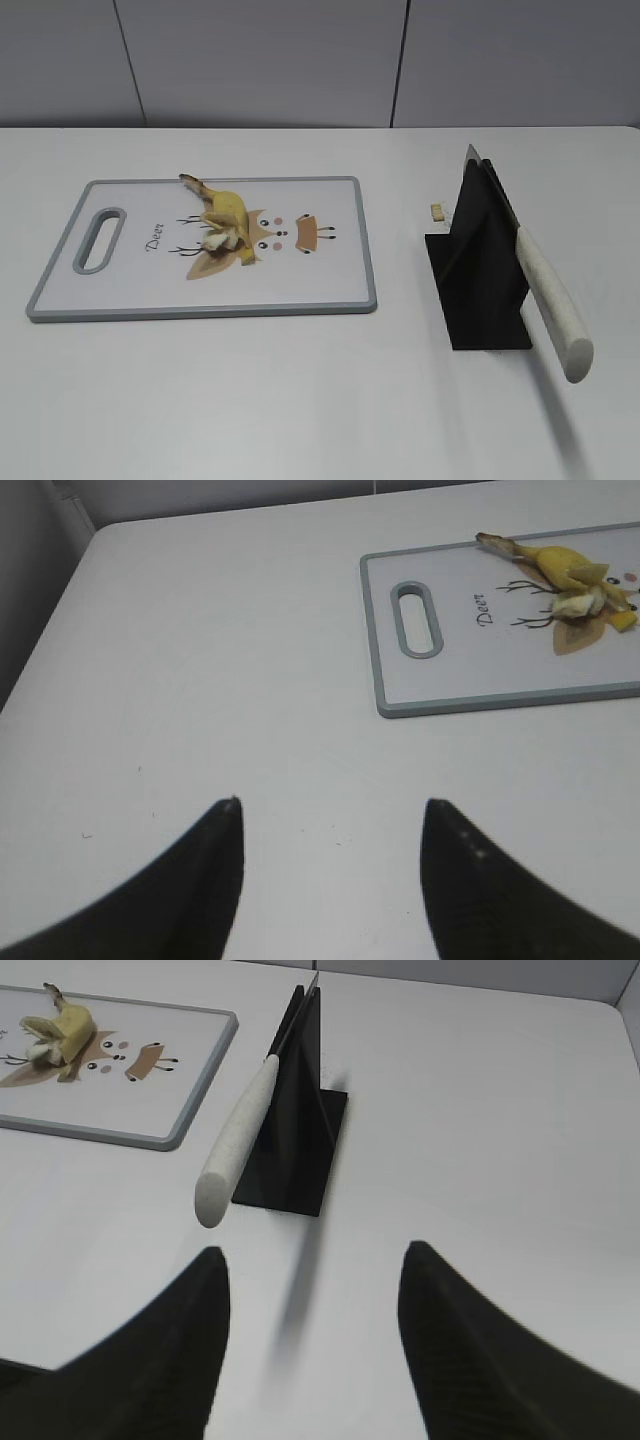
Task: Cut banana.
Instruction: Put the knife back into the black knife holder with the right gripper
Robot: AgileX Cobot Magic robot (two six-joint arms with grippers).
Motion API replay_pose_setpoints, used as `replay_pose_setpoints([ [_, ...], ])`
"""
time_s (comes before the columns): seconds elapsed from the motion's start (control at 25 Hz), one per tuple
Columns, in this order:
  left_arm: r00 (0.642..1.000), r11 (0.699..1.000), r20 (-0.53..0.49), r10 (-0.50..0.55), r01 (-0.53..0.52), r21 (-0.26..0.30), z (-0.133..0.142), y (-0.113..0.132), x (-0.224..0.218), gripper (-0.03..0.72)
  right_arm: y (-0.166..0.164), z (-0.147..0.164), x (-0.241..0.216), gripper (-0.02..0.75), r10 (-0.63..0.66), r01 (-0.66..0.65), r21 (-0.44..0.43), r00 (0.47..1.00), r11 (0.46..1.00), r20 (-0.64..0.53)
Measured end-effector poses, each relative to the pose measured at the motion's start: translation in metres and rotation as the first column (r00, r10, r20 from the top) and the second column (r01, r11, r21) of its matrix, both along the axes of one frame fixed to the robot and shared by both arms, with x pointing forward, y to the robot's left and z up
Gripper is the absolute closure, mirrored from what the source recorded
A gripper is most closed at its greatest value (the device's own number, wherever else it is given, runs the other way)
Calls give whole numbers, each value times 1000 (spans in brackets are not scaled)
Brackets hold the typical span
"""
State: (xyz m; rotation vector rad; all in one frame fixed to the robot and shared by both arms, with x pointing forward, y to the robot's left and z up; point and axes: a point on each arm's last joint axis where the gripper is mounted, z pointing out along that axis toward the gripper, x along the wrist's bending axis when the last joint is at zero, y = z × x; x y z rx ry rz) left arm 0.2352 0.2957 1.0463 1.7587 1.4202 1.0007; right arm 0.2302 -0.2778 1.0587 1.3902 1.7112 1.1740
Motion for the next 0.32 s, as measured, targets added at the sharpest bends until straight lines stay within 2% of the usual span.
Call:
replay_pose_setpoints([
  [0.32, 1000, 1000, 0, 0, 0, -1, 0, 0, 0, 151, 0, 0, 0, 314, 1, -1, 1, 1000, 1000, 0],
])
